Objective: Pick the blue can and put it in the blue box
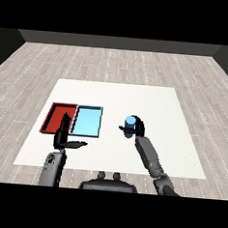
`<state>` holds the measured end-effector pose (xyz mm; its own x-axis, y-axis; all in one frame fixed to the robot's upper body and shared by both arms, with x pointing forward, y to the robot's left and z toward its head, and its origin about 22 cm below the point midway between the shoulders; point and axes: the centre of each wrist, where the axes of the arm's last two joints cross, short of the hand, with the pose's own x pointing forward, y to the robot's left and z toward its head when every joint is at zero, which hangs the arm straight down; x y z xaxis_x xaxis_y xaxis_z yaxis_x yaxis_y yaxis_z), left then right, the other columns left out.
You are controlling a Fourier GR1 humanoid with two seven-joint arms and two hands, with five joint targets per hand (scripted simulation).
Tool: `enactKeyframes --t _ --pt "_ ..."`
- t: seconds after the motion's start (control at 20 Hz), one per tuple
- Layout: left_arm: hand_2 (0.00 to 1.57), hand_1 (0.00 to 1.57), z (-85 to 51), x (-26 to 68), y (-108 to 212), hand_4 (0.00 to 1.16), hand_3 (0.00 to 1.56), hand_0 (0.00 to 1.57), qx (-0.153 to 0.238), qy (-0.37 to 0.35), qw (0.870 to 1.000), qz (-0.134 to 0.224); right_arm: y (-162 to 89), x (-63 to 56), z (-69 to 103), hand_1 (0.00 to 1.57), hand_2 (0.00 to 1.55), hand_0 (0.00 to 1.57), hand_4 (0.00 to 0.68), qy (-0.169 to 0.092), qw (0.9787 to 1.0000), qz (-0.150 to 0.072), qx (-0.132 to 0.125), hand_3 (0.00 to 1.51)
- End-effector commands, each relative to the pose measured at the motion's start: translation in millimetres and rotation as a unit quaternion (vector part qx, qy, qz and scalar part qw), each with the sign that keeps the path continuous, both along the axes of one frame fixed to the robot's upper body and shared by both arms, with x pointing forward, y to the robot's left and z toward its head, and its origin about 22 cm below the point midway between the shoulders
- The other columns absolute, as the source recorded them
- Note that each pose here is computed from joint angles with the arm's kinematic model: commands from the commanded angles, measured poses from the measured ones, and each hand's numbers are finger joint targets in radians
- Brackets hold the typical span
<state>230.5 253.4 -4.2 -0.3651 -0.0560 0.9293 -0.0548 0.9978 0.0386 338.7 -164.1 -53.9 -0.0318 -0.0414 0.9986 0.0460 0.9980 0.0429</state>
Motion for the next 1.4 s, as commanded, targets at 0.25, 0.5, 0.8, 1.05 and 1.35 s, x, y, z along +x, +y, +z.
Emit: enactKeyframes --t 0.25,0.5,0.8,1.05,1.35 --pt "0.0 0.0 2.7 -0.4 -16.2 0.0 0.0 0.0 -0.005 0.01 1.0 -0.025 15.0 6.1 38.6 1.46 1.48 1.46 0.518 -0.08 0.9961 0.02 -0.031 1.35" --pt "0.0 0.0 -8.1 4.0 -28.1 0.0 0.0 0.0 -0.002 0.017 0.998 -0.062 20.5 8.3 48.4 1.47 1.48 1.47 0.525 -0.091 0.9949 0.035 -0.026 1.38" --pt "0.0 0.0 2.5 18.3 -51.0 0.0 0.0 0.0 -0.011 0.019 0.998 -0.065 41.2 19.6 71.8 1.45 1.47 1.45 0.553 -0.118 0.9913 0.057 -0.014 1.34" --pt "0.0 0.0 15.4 36.3 -56.2 0.0 0.0 0.0 -0.01 0.02 0.997 -0.072 18.0 -5.7 70.6 1.44 1.46 1.44 0.562 -0.126 0.99 0.058 -0.027 1.35" --pt "0.0 0.0 5.0 32.6 -92.7 0.0 0.0 0.0 -0.026 0.022 0.995 -0.098 5.0 -18.5 60.2 1.46 1.46 1.46 0.566 -0.148 0.9865 0.066 -0.025 1.37"
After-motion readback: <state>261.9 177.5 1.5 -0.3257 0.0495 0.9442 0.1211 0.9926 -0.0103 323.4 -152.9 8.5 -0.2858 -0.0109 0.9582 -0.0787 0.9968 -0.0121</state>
